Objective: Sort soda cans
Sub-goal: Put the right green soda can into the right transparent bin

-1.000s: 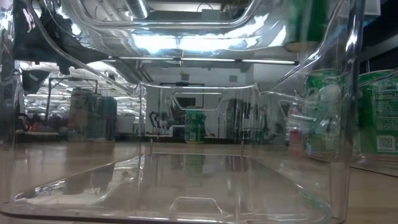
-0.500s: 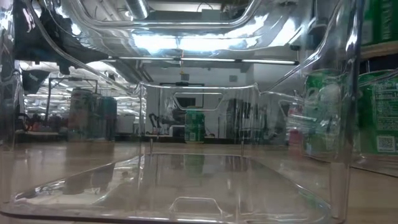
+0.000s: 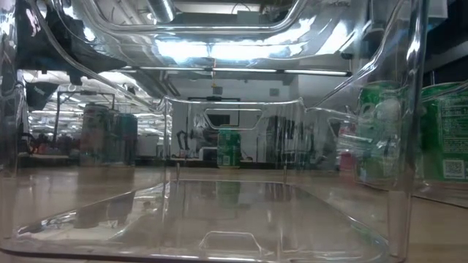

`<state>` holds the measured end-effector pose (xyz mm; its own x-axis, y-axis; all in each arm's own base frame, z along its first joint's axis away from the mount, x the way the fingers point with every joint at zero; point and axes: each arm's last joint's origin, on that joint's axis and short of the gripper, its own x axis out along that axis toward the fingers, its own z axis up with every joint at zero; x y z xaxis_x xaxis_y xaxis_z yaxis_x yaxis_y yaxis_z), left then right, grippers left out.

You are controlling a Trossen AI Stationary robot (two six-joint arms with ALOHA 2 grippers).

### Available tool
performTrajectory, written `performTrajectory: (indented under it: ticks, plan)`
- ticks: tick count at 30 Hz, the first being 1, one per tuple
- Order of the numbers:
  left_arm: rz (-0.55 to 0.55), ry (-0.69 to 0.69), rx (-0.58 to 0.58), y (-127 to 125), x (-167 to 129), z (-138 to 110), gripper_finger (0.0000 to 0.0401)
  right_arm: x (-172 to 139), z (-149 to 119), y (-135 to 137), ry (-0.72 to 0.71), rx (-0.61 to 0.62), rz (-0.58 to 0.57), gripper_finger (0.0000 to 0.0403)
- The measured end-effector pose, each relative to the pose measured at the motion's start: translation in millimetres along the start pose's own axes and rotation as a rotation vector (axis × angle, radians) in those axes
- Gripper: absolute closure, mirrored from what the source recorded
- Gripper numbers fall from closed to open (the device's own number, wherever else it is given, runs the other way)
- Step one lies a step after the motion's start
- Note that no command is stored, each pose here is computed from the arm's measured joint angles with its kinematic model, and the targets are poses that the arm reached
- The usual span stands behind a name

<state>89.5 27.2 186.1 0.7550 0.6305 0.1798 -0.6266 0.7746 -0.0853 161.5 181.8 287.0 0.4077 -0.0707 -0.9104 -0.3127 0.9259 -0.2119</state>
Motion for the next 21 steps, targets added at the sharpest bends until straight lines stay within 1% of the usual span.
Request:
performTrajectory:
  ticks: [4,11,21]
  plan:
    - [0.000,-0.001,0.000,0.0,0.0,0.1,0.0401,12.8,-5.0,4.6,-0.006,0.016,-0.001,0.0092]
    - [0.000,-0.001,-0.002,0.0,0.0,0.2,0.0401,31.9,-16.3,6.7,0.028,0.002,-0.018,0.0092]
    - [0.000,-0.001,-0.003,0.0,0.0,0.1,0.0401,62.1,-32.0,10.5,0.021,0.006,-0.030,0.0093]
